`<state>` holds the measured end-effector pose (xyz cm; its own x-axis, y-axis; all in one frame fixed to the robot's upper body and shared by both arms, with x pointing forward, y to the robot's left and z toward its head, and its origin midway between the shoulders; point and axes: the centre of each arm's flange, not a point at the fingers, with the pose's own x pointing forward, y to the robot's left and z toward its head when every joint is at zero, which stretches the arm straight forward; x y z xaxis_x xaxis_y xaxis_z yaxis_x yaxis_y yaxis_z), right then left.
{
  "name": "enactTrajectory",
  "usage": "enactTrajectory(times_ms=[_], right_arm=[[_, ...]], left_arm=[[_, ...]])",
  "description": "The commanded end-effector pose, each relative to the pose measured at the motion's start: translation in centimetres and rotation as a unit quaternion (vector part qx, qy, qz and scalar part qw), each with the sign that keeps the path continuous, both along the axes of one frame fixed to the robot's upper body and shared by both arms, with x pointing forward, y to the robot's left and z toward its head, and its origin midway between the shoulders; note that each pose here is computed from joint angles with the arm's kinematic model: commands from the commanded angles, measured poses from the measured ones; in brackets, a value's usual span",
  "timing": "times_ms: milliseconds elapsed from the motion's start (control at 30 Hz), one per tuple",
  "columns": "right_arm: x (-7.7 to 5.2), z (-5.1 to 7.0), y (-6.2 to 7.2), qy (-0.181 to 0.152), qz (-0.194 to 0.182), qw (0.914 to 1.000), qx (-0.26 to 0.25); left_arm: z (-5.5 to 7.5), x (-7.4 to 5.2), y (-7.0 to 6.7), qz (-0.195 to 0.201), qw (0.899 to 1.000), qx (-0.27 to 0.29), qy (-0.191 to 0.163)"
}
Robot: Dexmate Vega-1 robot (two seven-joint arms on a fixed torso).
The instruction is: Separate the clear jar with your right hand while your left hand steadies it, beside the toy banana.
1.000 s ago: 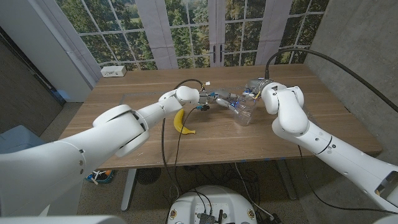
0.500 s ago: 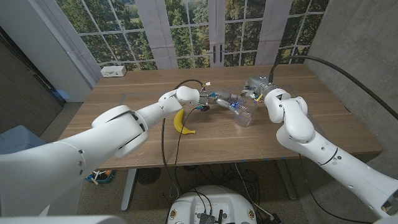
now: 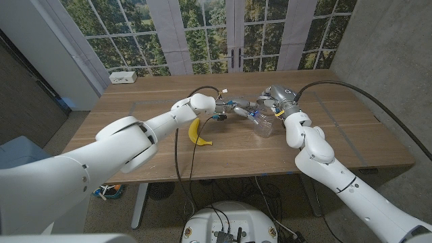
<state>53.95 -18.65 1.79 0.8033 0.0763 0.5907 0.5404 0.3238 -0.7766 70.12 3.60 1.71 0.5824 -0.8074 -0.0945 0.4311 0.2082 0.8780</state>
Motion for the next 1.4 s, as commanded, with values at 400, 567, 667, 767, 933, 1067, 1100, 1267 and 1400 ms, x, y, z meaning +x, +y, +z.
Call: enactTrajectory(times_ms=[400,567,667,767,933,1067,1100,1267,1400], right_arm=[[-0.1,0.9,-6.5,-0.214,-0.096,0.9346,0.267],[-0.2,0.9,-6.6,-0.208,-0.098,0.9337,0.275],[-0.2,0.9,-6.6,-0.205,-0.099,0.934,0.275],[-0.2,0.7,-6.6,-0.202,-0.102,0.9344,0.275],[-0.1,0.5,-6.5,-0.197,-0.101,0.9352,0.277],[-0.1,0.3,-6.5,-0.195,-0.1,0.9351,0.278],[-0.1,0.3,-6.4,-0.196,-0.102,0.9348,0.278],[-0.2,0.3,-6.3,-0.195,-0.101,0.9355,0.277],[-0.3,0.4,-6.1,-0.195,-0.1,0.9359,0.276]], left_arm=[[0.9,-0.7,1.2,0.007,1.0,-0.014,-0.014],[1.1,-0.9,1.6,0.009,1.0,-0.021,-0.016],[1.3,-1.1,2.0,0.01,0.999,-0.028,-0.018],[1.5,-1.2,2.3,0.011,0.999,-0.034,-0.02],[1.9,-1.5,3.0,0.011,0.999,-0.045,-0.022],[2.3,-1.7,3.4,0.011,0.998,-0.051,-0.026],[2.3,-1.8,3.5,0.011,0.998,-0.052,-0.027],[2.7,-2.1,4.0,0.011,0.998,-0.049,-0.03],[3.1,-2.5,4.3,0.014,0.999,-0.032,-0.032]])
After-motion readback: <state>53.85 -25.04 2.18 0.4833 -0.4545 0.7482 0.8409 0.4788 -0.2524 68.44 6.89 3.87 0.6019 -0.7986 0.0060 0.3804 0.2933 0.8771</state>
